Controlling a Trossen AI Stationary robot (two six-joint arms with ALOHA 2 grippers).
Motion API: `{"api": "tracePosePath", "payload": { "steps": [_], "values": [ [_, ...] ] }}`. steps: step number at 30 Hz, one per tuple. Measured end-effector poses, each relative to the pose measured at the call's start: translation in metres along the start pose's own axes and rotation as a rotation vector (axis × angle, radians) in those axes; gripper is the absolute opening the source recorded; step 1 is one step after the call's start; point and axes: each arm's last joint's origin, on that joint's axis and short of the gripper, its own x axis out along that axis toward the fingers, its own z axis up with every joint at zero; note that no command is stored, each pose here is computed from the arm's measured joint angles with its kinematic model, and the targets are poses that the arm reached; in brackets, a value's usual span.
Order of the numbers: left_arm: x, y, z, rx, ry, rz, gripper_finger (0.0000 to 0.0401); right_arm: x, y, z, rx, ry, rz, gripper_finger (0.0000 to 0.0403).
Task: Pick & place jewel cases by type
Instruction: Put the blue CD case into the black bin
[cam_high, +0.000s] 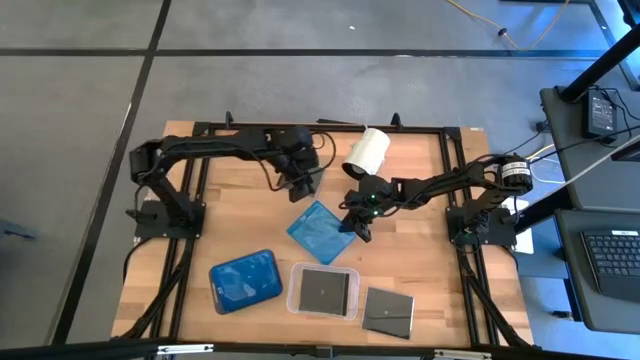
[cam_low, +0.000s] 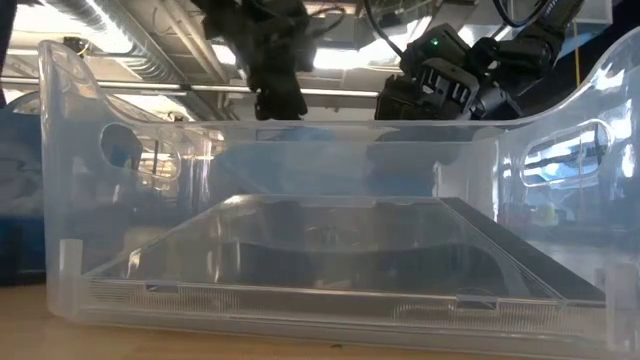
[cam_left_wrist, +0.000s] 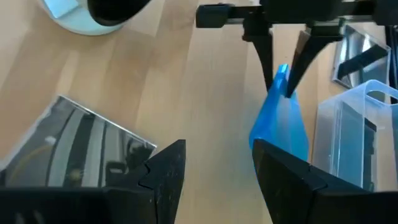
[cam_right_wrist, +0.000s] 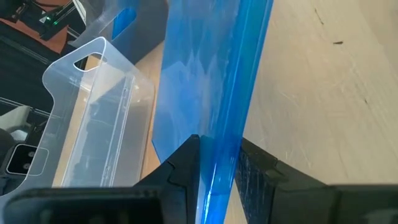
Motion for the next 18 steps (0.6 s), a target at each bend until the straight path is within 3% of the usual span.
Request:
{"api": "tracePosePath", "payload": {
  "steps": [18],
  "values": [
    [0.039,0.006,0.039,0.037,0.157,-0.166,0.0184,0.0,0.0,0.0,-0.046,0.0,0.003,0.0091]
  ]
}}
